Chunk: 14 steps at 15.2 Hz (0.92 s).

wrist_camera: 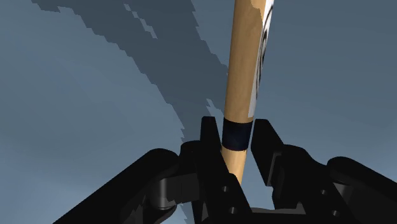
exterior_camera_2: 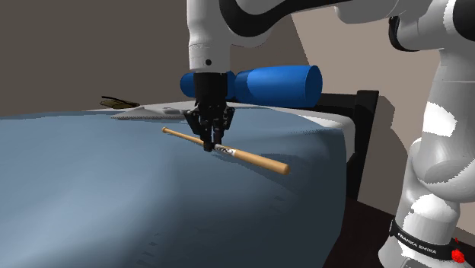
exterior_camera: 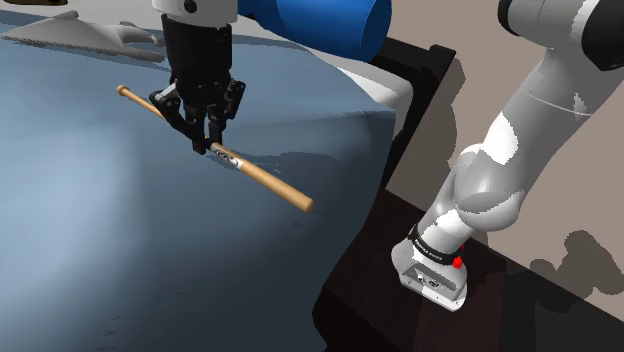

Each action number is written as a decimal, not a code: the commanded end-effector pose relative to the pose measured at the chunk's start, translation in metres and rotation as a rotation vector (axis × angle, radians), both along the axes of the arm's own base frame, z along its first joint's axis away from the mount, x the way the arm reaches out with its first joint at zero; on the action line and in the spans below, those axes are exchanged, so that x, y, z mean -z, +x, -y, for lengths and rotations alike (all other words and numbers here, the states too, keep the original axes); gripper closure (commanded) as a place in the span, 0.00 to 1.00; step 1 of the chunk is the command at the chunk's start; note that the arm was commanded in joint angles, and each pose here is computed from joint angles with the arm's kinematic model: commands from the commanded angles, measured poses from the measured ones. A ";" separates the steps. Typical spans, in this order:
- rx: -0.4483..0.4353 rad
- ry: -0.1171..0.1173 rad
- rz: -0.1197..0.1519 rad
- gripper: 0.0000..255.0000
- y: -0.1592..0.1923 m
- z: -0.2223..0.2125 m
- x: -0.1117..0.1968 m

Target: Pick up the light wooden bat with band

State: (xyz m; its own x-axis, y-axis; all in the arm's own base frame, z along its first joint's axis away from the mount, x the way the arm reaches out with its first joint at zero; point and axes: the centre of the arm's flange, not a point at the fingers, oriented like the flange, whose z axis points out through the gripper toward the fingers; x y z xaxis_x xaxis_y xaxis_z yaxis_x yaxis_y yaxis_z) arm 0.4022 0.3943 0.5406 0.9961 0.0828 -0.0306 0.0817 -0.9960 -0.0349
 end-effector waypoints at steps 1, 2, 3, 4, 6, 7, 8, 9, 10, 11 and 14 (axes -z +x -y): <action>0.000 0.000 0.000 1.00 0.000 0.000 0.000; 0.000 0.000 0.000 1.00 0.000 0.000 0.000; 0.000 0.000 0.000 1.00 0.000 0.000 0.000; 0.000 0.000 0.000 1.00 0.000 0.000 0.001; 0.000 0.000 0.000 1.00 0.000 0.000 -0.010; 0.000 0.000 0.000 1.00 0.000 0.000 -0.015; 0.000 0.000 0.000 1.00 0.000 0.000 -0.020; 0.000 0.000 0.000 1.00 0.000 0.000 -0.026; 0.000 0.000 0.000 1.00 0.000 0.000 -0.031; 0.000 0.000 0.000 1.00 0.000 0.000 -0.036; 0.000 0.000 0.000 1.00 0.000 0.000 -0.052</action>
State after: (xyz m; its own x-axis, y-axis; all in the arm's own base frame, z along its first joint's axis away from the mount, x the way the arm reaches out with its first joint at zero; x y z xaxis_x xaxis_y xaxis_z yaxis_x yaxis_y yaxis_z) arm 0.4033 0.3942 0.5874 0.9961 0.0829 -0.0308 0.0818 -0.9960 -0.0350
